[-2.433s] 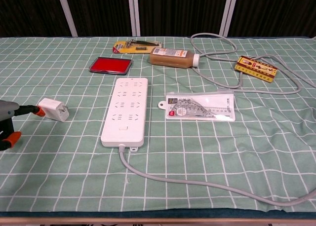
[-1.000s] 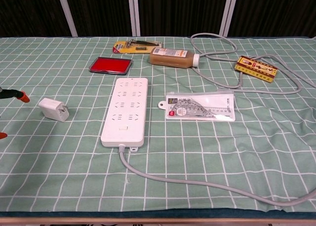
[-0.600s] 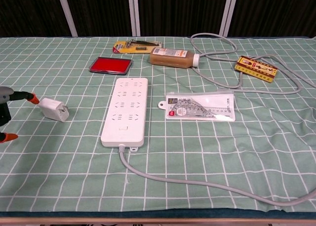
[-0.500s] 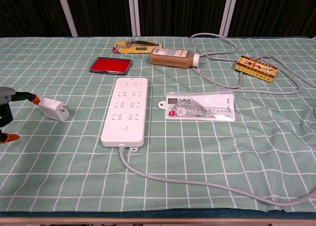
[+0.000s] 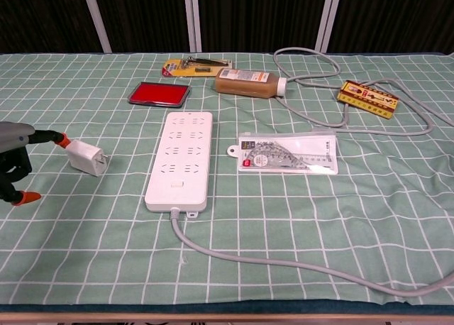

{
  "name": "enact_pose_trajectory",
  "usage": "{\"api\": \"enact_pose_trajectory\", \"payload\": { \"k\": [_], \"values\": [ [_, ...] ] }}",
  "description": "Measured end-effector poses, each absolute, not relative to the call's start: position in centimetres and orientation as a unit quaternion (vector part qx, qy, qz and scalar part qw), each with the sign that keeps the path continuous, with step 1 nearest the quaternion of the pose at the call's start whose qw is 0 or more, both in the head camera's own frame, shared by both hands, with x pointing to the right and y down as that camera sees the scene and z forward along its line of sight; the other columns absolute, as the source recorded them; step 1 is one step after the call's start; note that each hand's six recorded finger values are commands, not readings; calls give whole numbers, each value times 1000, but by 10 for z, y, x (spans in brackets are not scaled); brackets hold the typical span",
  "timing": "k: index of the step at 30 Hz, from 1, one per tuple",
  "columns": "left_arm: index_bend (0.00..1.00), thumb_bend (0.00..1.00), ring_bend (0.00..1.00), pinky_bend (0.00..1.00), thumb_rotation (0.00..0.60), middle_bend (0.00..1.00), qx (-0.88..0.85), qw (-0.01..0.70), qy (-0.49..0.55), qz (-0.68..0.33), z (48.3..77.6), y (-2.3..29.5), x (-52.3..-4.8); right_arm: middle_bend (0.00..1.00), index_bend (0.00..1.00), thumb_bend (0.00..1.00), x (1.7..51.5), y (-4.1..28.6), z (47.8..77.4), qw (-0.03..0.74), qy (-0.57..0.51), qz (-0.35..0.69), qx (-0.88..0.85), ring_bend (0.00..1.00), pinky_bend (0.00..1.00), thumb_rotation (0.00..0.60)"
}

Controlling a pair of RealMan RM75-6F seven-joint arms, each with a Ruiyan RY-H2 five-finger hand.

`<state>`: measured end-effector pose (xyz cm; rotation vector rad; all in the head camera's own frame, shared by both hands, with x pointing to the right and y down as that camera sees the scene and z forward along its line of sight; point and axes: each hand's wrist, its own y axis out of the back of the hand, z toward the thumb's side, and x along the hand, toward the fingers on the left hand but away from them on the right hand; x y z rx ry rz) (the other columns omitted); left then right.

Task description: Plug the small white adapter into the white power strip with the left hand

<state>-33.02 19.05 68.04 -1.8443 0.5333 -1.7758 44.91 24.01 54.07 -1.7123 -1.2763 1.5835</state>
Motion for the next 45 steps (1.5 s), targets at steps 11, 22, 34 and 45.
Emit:
{"api": "enact_pose_trajectory", "payload": {
  "k": [11,22,34,45],
  "values": [
    [143,269,847,901,600,865,-696,268,190,-638,674,193,-310,0,0,338,448,240,541,239,-466,577,-626,0,0,600],
    [143,269,847,901,600,865,-706,276,183,-626,672,194,-292,0,0,338,448,240,541,239,-467,577,-627,0,0,600],
    [143,269,847,901,600,865,-707,278,201,-619,662,188,-292,0,0,338,448,240,541,239,-467,576,-627,0,0,600],
    [144,257,264,428,600,299,-703,302,236,-600,647,174,-294,0,0,339,448,240,541,238,-467,577,-626,0,0,600]
  ]
}}
